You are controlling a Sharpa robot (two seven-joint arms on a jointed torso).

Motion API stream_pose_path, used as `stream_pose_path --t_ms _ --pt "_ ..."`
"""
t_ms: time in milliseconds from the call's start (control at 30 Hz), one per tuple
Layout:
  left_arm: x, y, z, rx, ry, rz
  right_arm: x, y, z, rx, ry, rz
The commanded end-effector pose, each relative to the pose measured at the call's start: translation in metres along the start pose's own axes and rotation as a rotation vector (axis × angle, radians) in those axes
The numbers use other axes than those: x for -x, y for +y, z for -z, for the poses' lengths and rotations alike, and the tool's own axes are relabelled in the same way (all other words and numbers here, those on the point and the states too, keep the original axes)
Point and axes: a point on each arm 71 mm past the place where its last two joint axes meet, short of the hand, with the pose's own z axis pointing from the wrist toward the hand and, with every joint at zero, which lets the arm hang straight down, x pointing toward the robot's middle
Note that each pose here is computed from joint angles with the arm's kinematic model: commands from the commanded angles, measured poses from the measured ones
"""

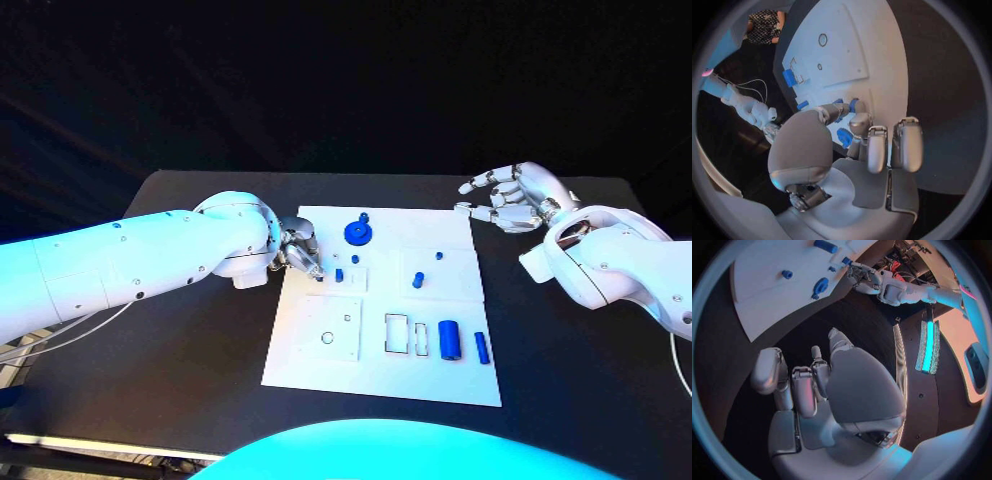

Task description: Assemble the parts on the task board

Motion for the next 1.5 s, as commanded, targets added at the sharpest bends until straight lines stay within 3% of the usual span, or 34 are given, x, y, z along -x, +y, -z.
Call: stream_pose_path --t_ms 33,600,1133,1500 --pt "-0.0118 -0.005 -0.0031 -0.01 0.059 -0.007 -0.002 0.002 0.0 0.015 0.013 0.005" --pt "-0.0074 -0.0022 -0.006 0.004 0.013 -0.006 -0.001 0.002 0.0 0.016 0.012 0.005" --pt "-0.0022 0.0082 -0.0049 0.026 -0.013 0.013 0.0 0.001 0.001 0.015 0.007 0.006" --pt "0.0055 0.0073 0.0021 -0.001 -0.101 0.077 0.0 -0.001 0.001 0.012 0.006 0.007"
